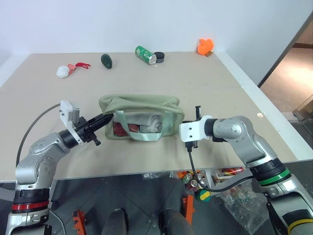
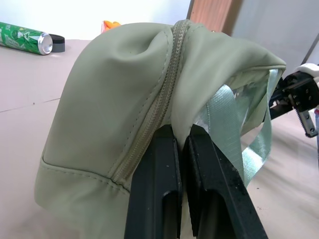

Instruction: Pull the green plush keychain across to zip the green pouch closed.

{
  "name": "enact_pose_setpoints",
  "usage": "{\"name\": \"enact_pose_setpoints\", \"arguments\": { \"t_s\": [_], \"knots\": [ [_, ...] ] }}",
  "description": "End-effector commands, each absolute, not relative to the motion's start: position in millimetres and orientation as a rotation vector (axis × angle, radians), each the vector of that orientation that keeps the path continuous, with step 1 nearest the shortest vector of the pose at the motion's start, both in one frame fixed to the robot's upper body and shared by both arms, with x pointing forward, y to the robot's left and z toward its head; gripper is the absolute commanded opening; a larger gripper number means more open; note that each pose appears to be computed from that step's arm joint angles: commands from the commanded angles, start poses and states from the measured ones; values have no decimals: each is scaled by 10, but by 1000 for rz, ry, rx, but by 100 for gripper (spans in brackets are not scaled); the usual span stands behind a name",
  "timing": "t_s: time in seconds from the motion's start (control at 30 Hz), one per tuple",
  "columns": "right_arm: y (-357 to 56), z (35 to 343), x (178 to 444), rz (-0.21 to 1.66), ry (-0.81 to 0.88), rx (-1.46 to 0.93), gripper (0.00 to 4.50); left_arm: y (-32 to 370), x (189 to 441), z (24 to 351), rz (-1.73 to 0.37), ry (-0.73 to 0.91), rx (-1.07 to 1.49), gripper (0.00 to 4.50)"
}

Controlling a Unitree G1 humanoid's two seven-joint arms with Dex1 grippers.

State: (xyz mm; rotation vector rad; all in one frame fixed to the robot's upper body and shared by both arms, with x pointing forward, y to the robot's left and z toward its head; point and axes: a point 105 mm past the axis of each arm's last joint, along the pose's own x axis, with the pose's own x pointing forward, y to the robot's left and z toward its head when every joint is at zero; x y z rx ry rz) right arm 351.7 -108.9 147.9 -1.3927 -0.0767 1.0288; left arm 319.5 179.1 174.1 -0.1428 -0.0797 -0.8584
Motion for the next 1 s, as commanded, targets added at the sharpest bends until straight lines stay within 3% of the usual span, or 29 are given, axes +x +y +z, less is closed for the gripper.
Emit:
{"name": "enact_pose_setpoints", "arguments": {
  "t_s": [0.03,0.27,0.37,0.5,0.73,0.9,1.0],
  "knots": [
    [-1124,1260,3550,1066,-11,-1426,4,1763,3178,1664,-868,-30,-138,0],
    [-1629,1784,3845,825,1,-1392,4,1750,3207,1687,-867,-28,-144,0],
    [-1821,1852,3886,772,32,-1447,4,1747,3211,1687,-870,-26,-143,0],
    [-1994,1741,3904,760,95,-1506,4,1741,3212,1681,-874,-24,-143,0],
    [-1711,1240,3794,920,118,-1451,4,1734,3213,1681,-875,-25,-146,0],
    [-1585,1320,3842,892,63,-1350,4,1771,3239,1687,-840,-24,-162,0],
    [-1604,1481,3892,845,49,-1245,91,1804,3262,1701,-815,-28,-171,0]
  ]
}}
